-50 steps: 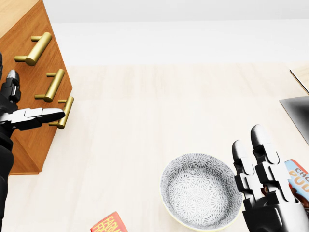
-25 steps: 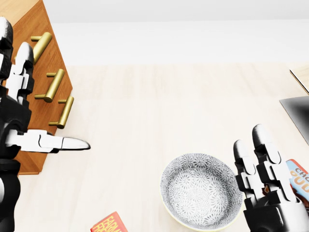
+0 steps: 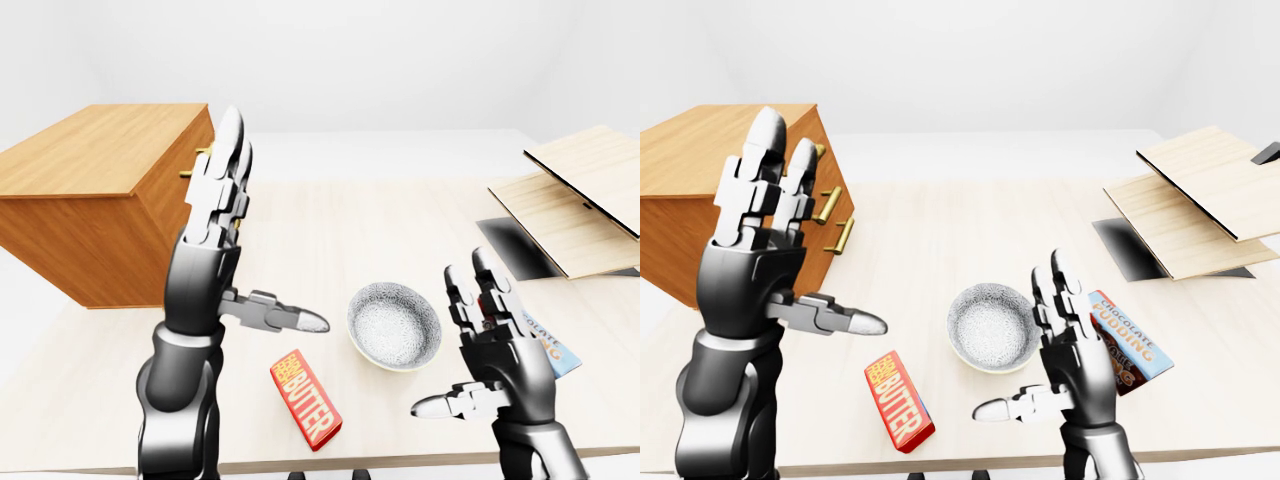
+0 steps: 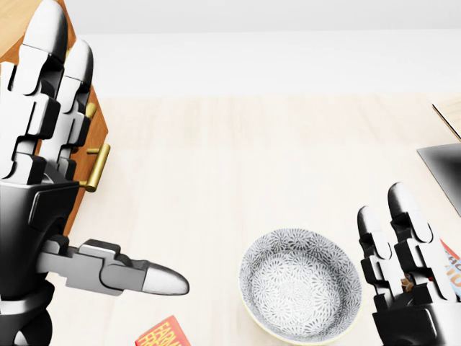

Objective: Close the top drawer of the cabinet and put the bowl on top of it.

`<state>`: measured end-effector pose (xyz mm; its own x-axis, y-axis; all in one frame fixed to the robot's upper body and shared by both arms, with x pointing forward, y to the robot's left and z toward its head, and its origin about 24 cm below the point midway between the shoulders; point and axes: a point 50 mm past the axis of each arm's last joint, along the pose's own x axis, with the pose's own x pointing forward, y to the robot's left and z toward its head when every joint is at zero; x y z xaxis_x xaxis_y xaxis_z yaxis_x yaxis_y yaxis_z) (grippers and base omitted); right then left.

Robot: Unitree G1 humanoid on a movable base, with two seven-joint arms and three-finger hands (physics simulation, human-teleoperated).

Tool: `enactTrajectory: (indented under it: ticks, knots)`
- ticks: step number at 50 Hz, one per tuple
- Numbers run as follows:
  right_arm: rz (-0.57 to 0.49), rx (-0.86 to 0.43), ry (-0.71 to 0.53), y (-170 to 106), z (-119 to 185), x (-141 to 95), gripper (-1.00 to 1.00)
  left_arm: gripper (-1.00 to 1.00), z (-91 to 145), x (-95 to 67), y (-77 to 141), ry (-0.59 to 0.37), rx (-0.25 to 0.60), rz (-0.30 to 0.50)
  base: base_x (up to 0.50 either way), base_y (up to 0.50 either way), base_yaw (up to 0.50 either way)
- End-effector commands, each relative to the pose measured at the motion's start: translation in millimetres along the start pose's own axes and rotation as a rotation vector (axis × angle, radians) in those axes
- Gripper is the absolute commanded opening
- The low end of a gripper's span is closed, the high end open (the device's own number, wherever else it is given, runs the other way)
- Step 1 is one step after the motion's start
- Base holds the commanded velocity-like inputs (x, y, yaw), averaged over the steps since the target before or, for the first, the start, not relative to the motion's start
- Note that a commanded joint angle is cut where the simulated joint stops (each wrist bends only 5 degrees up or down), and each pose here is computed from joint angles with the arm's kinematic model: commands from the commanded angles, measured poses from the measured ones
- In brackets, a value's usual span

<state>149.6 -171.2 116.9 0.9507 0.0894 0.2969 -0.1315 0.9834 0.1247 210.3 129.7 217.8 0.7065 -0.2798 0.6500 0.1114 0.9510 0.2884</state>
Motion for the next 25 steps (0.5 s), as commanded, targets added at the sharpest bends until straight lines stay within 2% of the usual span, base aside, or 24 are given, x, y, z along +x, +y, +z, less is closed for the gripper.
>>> enactTrajectory:
  ticks: [1,4,11,17,20,25]
  knots:
    - [-0.010,-0.009,-0.002,-4,3,1,1.00,1.00,27,-0.8,-2,-0.112,0.019,0.066,0.00,0.00,0.00]
    - [-0.015,-0.008,-0.004,-6,6,0,1.00,1.00,37,-1.5,-4,-0.150,0.025,0.091,0.00,0.00,0.00]
    - [-0.018,-0.005,-0.011,-7,11,-2,1.00,1.00,47,-4.8,-23,-0.171,0.081,0.057,0.00,0.00,0.00]
    - [-0.019,-0.004,-0.013,-7,12,-1,1.00,1.00,43,-3.6,-33,-0.142,0.157,0.039,0.00,0.00,0.00]
    - [-0.024,-0.003,-0.016,-8,12,-1,1.00,1.00,34,-4.7,-41,-0.088,0.211,0.033,0.00,0.00,0.00]
    - [-0.032,-0.005,-0.034,-11,16,-2,1.00,1.00,25,-8.0,-56,-0.023,0.270,-0.029,0.00,0.00,0.00]
